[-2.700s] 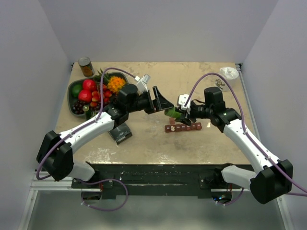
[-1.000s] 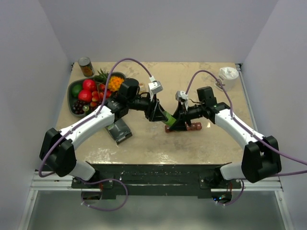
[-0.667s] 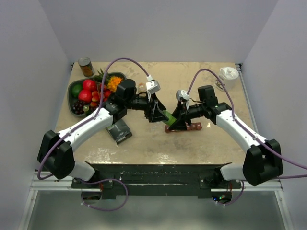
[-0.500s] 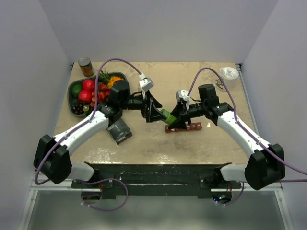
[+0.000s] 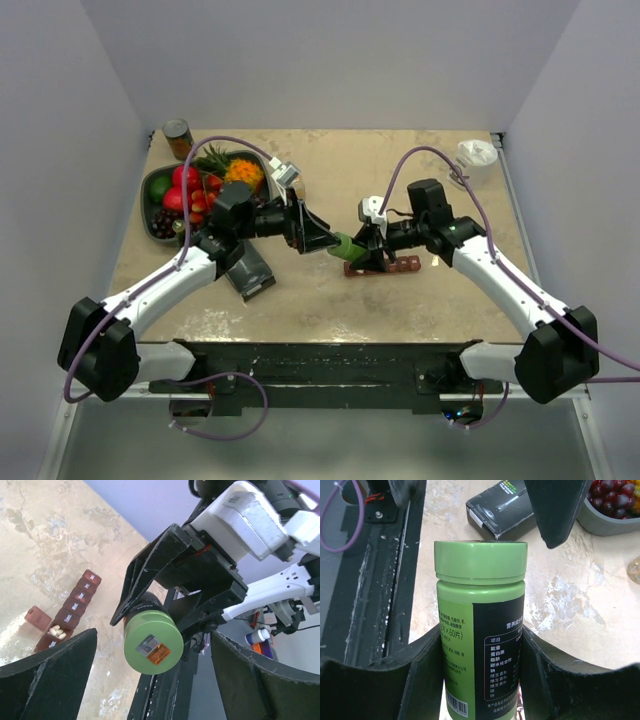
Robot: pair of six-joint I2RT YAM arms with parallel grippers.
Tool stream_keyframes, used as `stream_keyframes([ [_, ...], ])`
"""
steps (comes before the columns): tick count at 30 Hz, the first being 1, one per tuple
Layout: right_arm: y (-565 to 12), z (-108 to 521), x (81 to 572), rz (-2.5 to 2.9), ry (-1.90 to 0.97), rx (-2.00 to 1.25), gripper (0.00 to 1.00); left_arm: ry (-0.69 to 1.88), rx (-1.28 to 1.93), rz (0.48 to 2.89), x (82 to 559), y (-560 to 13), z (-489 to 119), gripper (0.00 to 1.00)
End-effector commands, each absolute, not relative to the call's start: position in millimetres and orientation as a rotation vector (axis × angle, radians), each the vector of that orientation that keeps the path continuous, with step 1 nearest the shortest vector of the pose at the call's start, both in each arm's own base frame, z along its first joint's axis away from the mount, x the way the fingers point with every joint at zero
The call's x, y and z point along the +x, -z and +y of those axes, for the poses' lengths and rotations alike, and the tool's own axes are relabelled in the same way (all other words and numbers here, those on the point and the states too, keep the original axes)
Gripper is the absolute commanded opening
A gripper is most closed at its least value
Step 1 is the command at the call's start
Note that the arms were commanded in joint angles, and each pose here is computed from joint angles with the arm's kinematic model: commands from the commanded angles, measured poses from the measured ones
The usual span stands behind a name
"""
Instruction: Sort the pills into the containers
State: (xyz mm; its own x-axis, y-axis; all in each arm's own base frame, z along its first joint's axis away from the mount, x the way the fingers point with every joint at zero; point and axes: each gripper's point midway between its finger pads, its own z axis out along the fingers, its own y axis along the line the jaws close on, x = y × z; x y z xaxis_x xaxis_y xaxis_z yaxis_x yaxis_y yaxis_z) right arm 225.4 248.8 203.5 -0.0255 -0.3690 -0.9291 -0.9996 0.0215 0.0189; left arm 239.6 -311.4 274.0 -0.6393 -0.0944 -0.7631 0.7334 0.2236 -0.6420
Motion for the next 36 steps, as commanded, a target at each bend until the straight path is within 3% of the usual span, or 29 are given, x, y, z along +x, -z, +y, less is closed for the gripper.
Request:
stream_keyframes([
  [1, -224, 252, 230, 1.421, -0.924, -1.487, 0.00, 1.465, 0.687, 1.798, 237, -275, -319, 0.97],
  [6, -222, 254, 230, 1.424, -0.929, -1.493, 0.00, 1.413, 0.721, 1.862, 239, -261, -326, 0.90],
  [8, -221, 254, 230, 1.428, -0.929, -1.492, 0.00, 1.406, 0.733, 1.867, 239, -261, -327, 0.74],
  [15, -219, 255, 231, 1.441, -0.929, -1.490, 0.00, 1.406, 0.833, 1.925, 230, -249, -327, 0.48],
  [16, -219, 255, 231, 1.440, -0.933, -1.490, 0.00, 1.411, 0.859, 1.910, 230, -252, -327, 0.35],
  [18, -223, 258, 226, 1.422, -0.980, -1.496, 0.00, 1.428, 0.991, 1.851, 220, -249, -327, 0.22],
  [22, -229, 264, 205, 1.389, -1.152, -1.511, 0.00, 1.402, 1.233, 1.657, 207, -246, -324, 0.10],
  [30, -240, 275, 178, 1.325, -1.458, -1.523, 0.00, 1.229, 1.476, 1.351, 204, -249, -320, 0.08],
  [35, -249, 280, 168, 1.311, -1.568, -1.527, 0.00, 1.166, 1.523, 1.267, 212, -250, -323, 0.18],
  [36, -249, 280, 167, 1.310, -1.581, -1.527, 0.00, 1.164, 1.521, 1.257, 213, -251, -324, 0.26],
])
